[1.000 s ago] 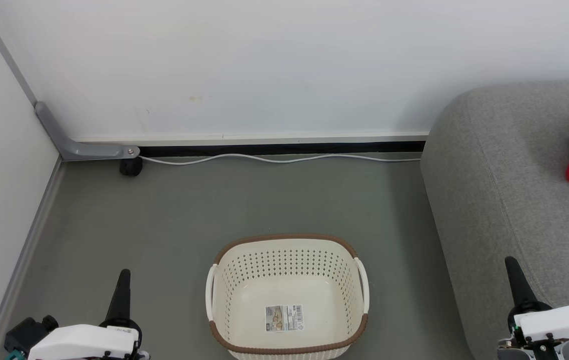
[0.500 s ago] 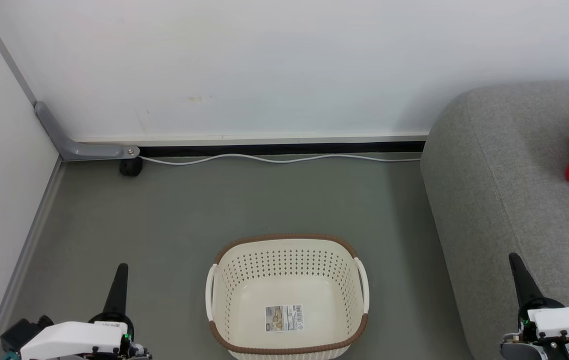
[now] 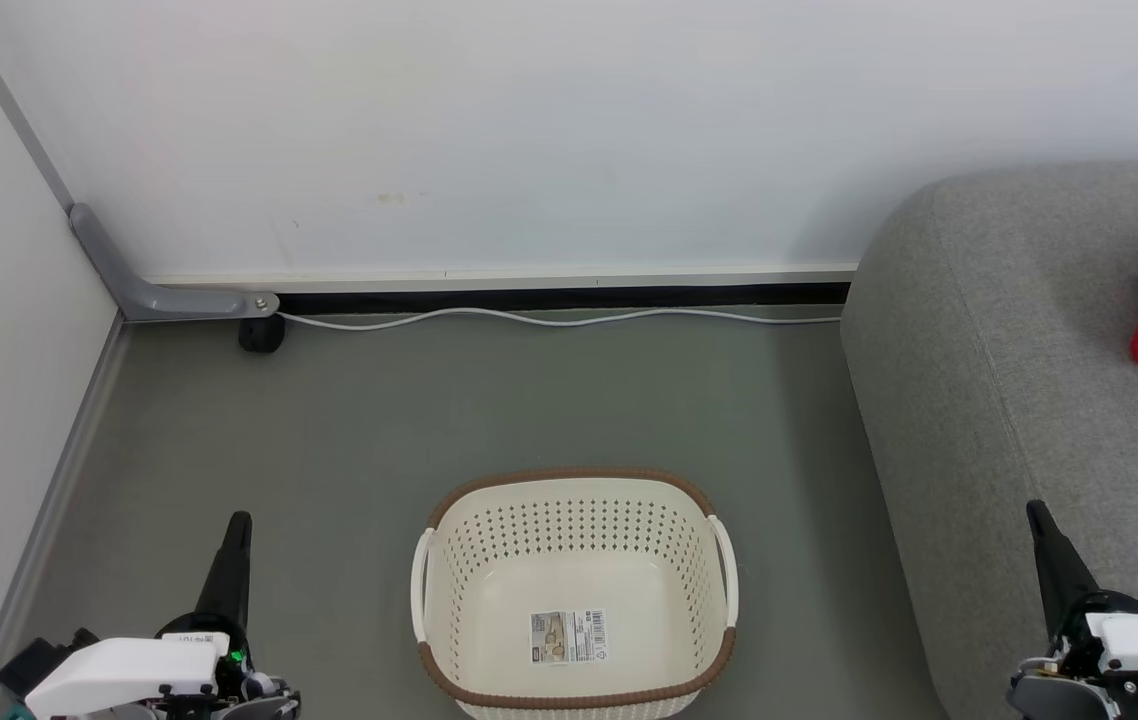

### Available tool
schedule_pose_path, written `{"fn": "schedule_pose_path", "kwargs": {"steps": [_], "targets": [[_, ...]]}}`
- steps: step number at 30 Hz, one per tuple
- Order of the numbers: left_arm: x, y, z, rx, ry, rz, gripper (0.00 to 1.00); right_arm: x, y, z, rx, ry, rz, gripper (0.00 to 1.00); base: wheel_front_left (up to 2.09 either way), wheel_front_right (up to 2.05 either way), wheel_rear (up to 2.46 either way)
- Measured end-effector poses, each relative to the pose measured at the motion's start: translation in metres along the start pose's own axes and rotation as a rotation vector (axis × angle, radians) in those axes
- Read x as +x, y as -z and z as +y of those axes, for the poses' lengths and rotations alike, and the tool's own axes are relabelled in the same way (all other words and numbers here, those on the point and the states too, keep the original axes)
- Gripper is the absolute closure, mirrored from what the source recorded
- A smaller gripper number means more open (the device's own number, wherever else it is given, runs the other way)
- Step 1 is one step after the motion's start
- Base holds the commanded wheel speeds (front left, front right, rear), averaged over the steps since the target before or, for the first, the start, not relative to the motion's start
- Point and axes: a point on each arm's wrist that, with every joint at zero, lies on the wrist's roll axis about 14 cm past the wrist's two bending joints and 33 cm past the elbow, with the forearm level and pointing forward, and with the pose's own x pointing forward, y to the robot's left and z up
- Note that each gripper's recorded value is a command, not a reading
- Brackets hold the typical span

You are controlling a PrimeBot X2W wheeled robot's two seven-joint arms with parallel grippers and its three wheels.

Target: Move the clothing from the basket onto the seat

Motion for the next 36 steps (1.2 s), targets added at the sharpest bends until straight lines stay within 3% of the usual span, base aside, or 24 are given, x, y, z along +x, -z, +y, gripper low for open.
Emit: {"fn": "schedule_pose_path", "kwargs": {"steps": [12,36], "targets": [[0.0006,-0.0031,-0.0072,-0.118,0.033,0.001,1.00,0.0004,-0.0014,0.0069,0.119,-0.028,0.005,1.00,0.00,0.00,0.00],[0.0006,-0.0031,-0.0073,-0.118,0.034,0.001,1.00,0.0004,-0.0015,0.0072,0.119,-0.029,0.005,1.00,0.00,0.00,0.00]]}}
